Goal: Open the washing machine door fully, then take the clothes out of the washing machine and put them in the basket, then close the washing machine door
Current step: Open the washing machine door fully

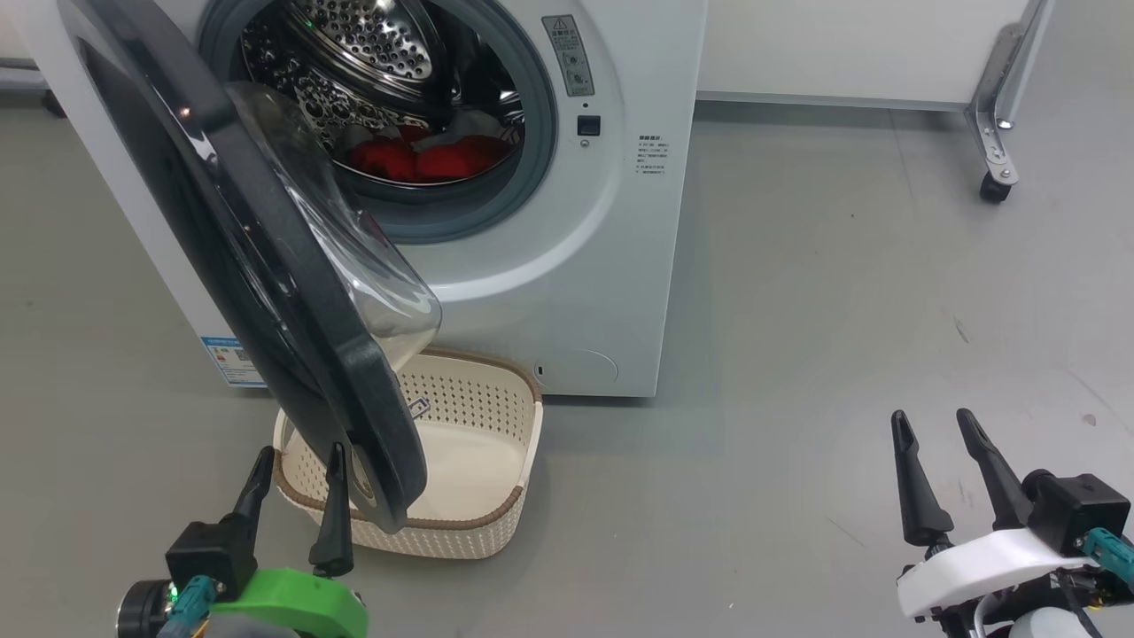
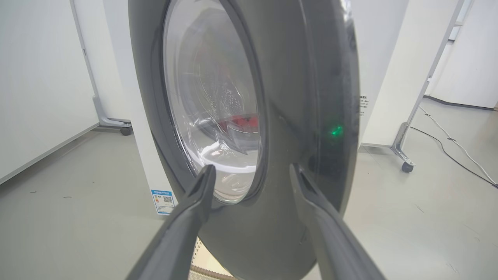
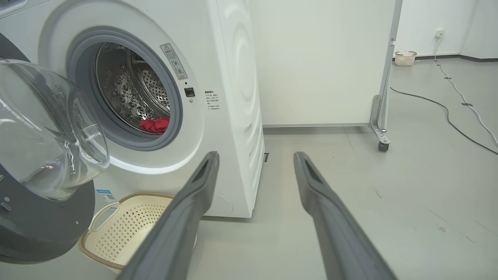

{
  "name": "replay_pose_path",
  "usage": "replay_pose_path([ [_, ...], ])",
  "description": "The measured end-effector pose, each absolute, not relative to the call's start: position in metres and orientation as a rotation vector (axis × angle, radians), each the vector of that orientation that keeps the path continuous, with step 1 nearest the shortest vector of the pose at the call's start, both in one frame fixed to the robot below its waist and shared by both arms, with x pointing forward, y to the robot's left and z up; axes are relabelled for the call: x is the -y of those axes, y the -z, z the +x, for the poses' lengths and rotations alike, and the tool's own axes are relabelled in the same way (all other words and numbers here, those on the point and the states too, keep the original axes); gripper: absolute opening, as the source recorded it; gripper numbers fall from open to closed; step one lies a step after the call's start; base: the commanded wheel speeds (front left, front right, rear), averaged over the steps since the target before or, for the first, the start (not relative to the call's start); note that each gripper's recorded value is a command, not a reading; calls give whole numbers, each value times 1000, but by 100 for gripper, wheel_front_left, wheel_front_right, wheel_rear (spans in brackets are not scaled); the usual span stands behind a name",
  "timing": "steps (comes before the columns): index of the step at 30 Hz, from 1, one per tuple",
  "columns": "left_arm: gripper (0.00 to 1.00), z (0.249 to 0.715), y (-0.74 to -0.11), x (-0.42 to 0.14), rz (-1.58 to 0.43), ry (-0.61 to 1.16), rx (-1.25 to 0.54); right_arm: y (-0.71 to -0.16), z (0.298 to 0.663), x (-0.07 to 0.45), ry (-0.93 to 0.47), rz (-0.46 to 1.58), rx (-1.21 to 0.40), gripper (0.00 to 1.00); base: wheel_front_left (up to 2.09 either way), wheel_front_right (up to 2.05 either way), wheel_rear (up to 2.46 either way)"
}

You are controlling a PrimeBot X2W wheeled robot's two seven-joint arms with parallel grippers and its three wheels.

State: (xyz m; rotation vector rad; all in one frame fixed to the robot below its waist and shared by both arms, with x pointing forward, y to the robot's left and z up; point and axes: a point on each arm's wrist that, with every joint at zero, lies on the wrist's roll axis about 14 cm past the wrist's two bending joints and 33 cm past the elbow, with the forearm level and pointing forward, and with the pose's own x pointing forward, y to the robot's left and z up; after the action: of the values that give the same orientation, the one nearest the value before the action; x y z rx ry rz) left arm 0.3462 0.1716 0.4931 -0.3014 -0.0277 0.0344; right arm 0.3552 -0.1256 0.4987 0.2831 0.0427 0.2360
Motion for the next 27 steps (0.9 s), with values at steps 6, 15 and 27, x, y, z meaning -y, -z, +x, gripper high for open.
replay_pose_path([
  [6,100,346,-492,-172,-303,-34,26,-496,351,125,-224,306,-52,100,0,0,0],
  [15,100,343,-488,-172,-291,-34,15,-496,351,125,-219,302,-48,100,0,0,0],
  [27,95,342,-489,-175,-290,-41,18,-494,350,124,-216,296,-49,100,0,0,0],
])
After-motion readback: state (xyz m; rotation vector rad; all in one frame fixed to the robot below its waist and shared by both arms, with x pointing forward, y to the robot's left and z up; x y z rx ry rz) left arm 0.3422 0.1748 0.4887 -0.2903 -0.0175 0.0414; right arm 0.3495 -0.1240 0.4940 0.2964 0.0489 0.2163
